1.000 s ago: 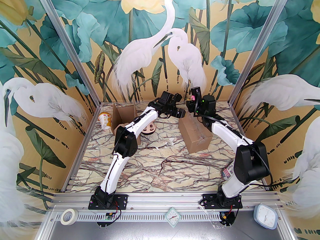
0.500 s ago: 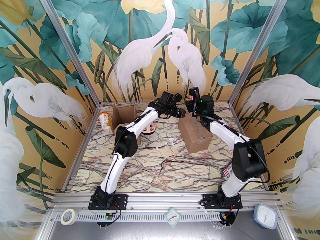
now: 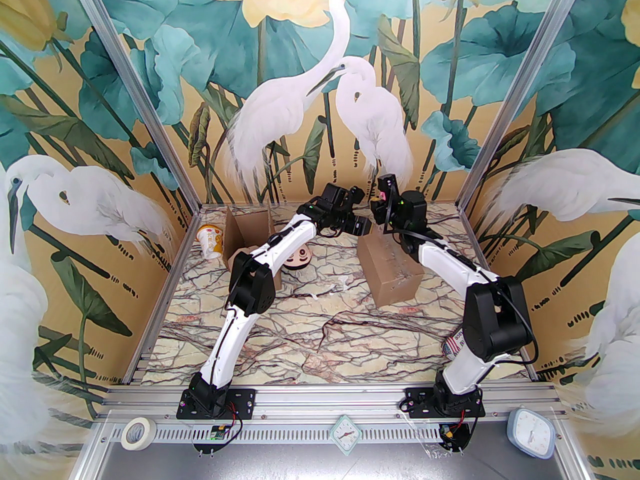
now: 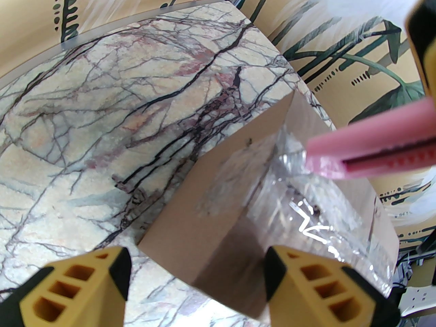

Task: Unpack the express box

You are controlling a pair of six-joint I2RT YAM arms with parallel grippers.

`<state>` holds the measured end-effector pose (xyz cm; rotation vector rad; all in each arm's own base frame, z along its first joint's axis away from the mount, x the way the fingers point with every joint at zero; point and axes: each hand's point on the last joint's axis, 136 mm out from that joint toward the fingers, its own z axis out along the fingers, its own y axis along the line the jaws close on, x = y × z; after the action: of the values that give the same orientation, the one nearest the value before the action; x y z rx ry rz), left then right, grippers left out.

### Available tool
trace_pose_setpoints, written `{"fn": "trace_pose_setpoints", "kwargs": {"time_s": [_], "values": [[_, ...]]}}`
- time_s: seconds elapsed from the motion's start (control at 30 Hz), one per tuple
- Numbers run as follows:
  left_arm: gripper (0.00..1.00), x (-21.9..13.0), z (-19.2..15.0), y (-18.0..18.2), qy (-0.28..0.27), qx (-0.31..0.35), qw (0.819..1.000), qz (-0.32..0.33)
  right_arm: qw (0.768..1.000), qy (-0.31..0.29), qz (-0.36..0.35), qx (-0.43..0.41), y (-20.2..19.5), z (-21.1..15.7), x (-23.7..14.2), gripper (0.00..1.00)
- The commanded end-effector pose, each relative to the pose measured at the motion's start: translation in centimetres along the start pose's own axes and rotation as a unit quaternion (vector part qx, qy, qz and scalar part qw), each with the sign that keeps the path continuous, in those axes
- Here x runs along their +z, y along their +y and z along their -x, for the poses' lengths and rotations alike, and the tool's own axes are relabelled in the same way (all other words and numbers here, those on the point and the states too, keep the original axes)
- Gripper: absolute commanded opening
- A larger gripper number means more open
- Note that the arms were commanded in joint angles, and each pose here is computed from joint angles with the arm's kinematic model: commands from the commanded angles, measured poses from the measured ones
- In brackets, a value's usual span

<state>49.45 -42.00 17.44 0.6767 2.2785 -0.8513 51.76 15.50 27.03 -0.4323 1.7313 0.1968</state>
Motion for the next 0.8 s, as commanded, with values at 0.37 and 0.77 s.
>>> {"fn": "trace_pose_setpoints", "kwargs": {"time_s": [0.37, 0.77], "values": [[0.62, 1.9, -4.5, 3.1, 0.061, -0.039, 0.996, 0.053, 0.999, 0.019, -0.028, 0.001, 0.3, -0.3, -2.1, 0.0], [0.61, -1.3, -5.7, 0.5, 0.044, -0.049, 0.998, 0.023, 0.999, 0.018, 0.024, 0.02, 2.1, -0.8, -2.3, 0.0]]}}
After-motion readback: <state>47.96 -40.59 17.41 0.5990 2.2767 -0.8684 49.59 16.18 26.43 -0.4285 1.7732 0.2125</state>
